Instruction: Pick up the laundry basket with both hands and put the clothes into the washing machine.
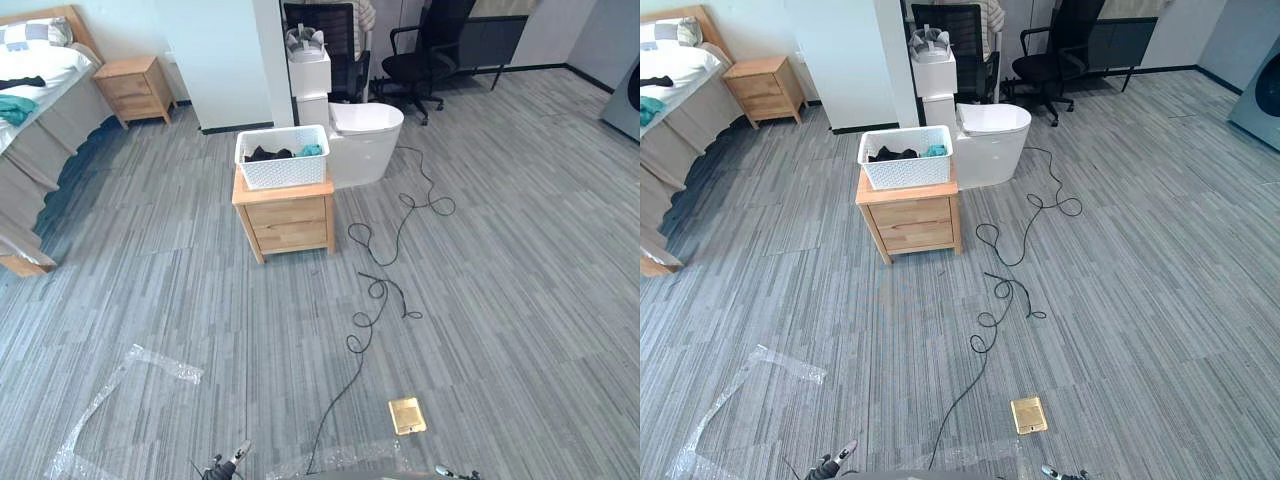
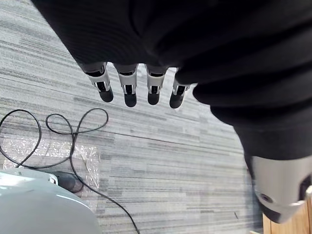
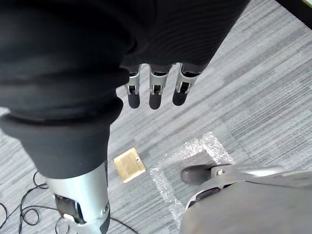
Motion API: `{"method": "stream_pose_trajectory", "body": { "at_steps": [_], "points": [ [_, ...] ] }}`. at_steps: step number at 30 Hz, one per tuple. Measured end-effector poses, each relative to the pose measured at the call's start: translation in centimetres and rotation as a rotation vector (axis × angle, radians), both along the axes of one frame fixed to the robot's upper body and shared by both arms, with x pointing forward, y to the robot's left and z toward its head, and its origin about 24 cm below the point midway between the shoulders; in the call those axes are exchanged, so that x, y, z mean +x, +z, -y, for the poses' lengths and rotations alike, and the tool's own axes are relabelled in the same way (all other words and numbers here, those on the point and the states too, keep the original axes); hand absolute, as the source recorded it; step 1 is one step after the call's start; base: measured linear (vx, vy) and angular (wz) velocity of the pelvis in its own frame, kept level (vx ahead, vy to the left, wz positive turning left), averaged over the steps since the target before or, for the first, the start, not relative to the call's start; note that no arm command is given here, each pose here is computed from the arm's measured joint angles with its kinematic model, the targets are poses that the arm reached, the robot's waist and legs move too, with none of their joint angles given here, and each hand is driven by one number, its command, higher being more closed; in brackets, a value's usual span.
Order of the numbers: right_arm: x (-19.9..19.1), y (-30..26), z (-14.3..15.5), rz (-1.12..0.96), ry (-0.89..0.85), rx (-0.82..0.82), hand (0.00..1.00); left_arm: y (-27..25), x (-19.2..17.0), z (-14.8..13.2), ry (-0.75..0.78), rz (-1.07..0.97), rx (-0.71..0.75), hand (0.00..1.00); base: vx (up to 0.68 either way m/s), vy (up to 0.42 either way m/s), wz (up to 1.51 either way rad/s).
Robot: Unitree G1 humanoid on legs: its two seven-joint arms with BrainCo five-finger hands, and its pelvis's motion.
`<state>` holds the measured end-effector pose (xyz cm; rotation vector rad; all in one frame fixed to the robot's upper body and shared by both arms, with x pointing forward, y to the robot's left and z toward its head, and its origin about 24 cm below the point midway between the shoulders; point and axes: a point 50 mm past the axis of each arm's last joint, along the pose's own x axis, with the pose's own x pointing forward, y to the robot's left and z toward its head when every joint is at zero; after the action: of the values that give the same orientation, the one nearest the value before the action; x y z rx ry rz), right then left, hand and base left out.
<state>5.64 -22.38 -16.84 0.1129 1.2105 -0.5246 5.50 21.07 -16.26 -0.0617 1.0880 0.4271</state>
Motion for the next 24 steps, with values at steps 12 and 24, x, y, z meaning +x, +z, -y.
{"method": "stream_pose_trajectory", "body": {
  "at_steps": [12,24],
  "points": [
    [0.51,0.01,-0.31,0.014,0.003,0.005,0.0,-0.03,-0.25,-0.02,0.073,0.007,-0.011,0.0,-0.02,0.0,0.0],
    [0.52,-0.04,-0.58,0.015,0.003,0.012,0.0,-0.02,-0.27,-0.09,0.101,0.009,-0.006,0.0,0.0,0.0,0.0]
  ]
}}
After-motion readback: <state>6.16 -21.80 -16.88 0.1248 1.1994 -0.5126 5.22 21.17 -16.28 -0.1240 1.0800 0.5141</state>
